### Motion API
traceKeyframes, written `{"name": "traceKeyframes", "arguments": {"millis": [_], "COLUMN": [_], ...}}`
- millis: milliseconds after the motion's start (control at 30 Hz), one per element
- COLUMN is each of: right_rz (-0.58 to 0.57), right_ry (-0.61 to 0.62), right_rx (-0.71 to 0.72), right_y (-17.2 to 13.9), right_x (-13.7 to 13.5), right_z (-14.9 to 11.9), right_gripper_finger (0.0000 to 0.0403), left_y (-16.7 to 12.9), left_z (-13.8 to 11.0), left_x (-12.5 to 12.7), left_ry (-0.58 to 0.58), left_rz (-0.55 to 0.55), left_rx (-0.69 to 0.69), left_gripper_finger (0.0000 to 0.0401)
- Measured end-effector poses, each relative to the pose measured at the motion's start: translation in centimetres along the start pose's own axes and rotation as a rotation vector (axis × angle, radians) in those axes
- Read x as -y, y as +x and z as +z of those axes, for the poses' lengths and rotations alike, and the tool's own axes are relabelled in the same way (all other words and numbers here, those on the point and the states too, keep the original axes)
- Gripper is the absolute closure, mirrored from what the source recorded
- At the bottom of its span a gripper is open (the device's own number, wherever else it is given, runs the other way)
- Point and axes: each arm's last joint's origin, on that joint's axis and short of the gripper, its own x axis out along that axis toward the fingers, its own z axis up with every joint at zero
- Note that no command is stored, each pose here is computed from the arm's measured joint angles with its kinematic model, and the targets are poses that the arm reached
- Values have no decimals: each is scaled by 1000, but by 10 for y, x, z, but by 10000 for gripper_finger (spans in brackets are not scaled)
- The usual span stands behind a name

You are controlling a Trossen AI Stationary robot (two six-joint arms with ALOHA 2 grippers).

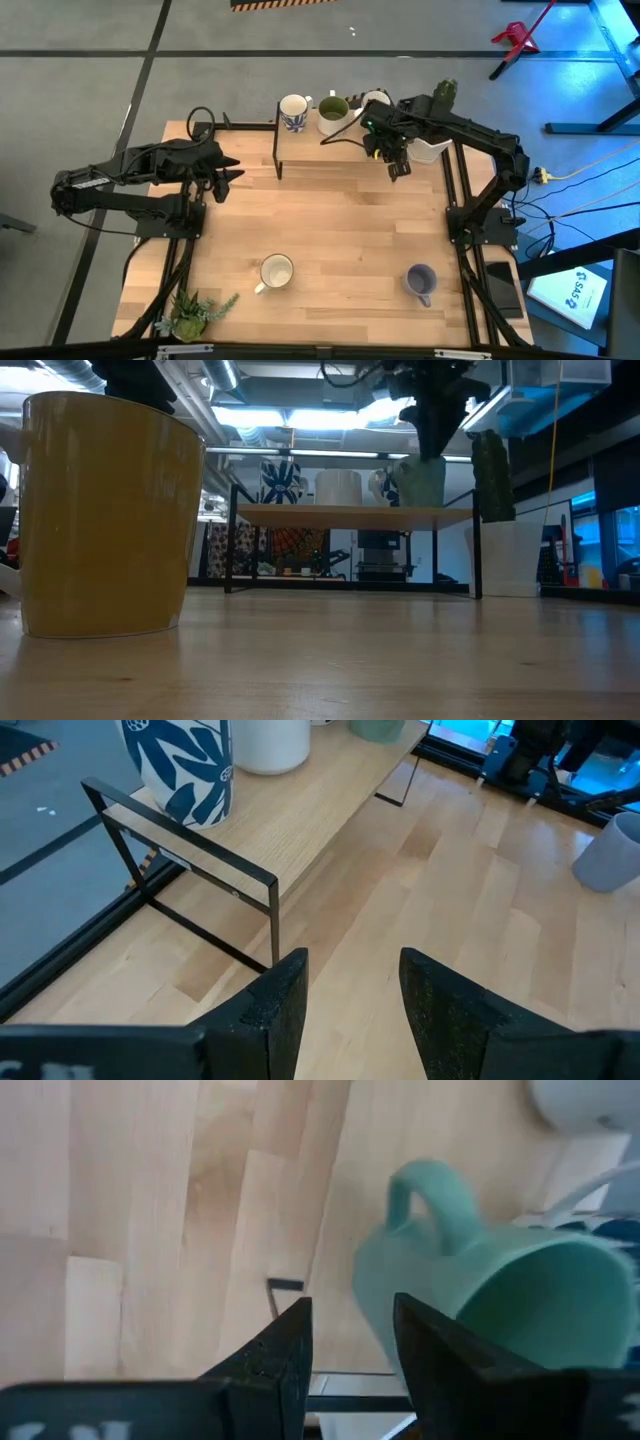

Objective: Place coffee mugs
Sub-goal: Put the green mug on the shelf

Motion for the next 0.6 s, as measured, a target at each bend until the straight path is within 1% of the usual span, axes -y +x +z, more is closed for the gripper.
{"name": "traceKeyframes", "arguments": {"millis": [100,167,233,400,433,500,600], "right_rz": [36,49,47,38,46,77,150], "right_ry": [11,7,6,7,7,6,8], "right_rx": [-36,-60,-68,-59,-54,-36,15], "right_y": [12,20,23,24,24,23,23], "right_x": [-4,-6,-7,-6,-6,-7,-10], "right_z": [-2,-3,-3,-2,-2,-2,-1], "right_gripper_finger": [278,291,312,384,393,396,378], "left_y": [0,0,0,0,0,0,0], "left_z": [0,0,0,0,0,0,0], "left_x": [0,0,0,0,0,0,0], "left_ry": [6,6,8,9,8,9,8], "left_rz": [0,0,1,10,16,18,18], "left_rx": [0,0,0,3,5,5,6], "left_gripper_finger": [248,248,248,248,248,248,248]}}
